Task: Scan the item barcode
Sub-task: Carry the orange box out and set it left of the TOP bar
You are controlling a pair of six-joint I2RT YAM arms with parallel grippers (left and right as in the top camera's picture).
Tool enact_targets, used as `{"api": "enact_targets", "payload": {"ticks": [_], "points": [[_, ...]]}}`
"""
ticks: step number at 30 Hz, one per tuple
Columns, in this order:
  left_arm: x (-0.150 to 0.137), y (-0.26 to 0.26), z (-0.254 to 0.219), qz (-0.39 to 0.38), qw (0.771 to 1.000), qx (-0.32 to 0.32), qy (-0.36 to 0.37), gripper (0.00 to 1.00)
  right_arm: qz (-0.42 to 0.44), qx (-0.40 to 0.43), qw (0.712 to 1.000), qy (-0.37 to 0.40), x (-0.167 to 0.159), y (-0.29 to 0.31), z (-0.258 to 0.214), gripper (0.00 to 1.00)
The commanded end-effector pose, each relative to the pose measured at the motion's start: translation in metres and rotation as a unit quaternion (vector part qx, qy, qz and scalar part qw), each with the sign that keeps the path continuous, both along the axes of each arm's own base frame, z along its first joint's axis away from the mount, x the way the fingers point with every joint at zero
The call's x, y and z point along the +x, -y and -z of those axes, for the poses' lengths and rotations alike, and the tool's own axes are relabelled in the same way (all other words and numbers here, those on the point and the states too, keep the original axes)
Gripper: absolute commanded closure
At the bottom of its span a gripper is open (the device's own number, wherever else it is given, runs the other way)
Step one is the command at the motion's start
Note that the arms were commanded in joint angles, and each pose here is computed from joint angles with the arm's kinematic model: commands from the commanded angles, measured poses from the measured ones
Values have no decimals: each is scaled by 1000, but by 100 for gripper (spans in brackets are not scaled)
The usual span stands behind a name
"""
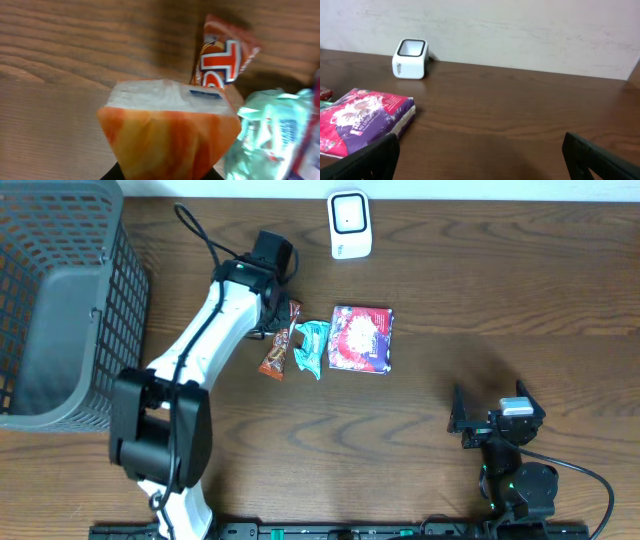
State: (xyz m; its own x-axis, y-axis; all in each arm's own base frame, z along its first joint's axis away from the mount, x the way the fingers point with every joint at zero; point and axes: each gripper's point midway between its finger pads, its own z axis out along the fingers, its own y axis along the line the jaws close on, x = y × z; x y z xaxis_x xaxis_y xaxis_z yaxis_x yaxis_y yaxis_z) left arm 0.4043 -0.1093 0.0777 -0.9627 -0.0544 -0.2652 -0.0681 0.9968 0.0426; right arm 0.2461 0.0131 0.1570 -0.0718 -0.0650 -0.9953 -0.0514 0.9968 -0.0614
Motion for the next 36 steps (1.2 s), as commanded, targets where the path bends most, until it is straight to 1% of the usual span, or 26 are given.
{"api": "enact_targets", "payload": {"ticks": [1,3,4,6,10,13,17,20,22,24,25,27,28,32,36], "points": [[-5,-12,22,3,999,27,-27,74,3,-4,1000,1,0,1,0,1],[-4,-13,26,1,999,28,-30,61,3,-4,1000,1,0,1,0,1],[-4,-13,26,1,999,27,-30,59,3,-4,1000,1,0,1,0,1],[-3,-14,26,-1,999,27,-29,48,3,-4,1000,1,0,1,0,1],[-2,-14,20,-1,999,26,-23,46,3,-4,1000,1,0,1,0,1],[3,-15,2,-4,1000,21,-7,46,3,-4,1000,1,0,1,0,1],[6,-20,-40,-13,999,9,35,46,3,-4,1000,1,0,1,0,1],[3,-33,-78,-40,996,-7,75,45,3,-4,1000,1,0,1,0,1],[-1,-47,-103,-70,992,-19,103,43,3,-4,1000,1,0,1,0,1],[-9,-65,-128,-109,985,-32,129,37,3,-4,1000,1,0,1,0,1],[-13,-73,-137,-126,982,-36,138,19,3,-4,1000,1,0,1,0,1],[-25,-90,-154,-158,975,-43,152,15,4,-4,1000,1,0,1,0,1],[-30,-96,-159,-167,973,-44,155,1,3,-4,1000,1,0,1,0,1],[-51,-108,-171,-181,971,-41,150,1,3,-4,1000,1,0,1,0,1],[-66,-109,-167,-181,975,-34,126,2,3,-4,1000,1,0,1,0,1]]}}
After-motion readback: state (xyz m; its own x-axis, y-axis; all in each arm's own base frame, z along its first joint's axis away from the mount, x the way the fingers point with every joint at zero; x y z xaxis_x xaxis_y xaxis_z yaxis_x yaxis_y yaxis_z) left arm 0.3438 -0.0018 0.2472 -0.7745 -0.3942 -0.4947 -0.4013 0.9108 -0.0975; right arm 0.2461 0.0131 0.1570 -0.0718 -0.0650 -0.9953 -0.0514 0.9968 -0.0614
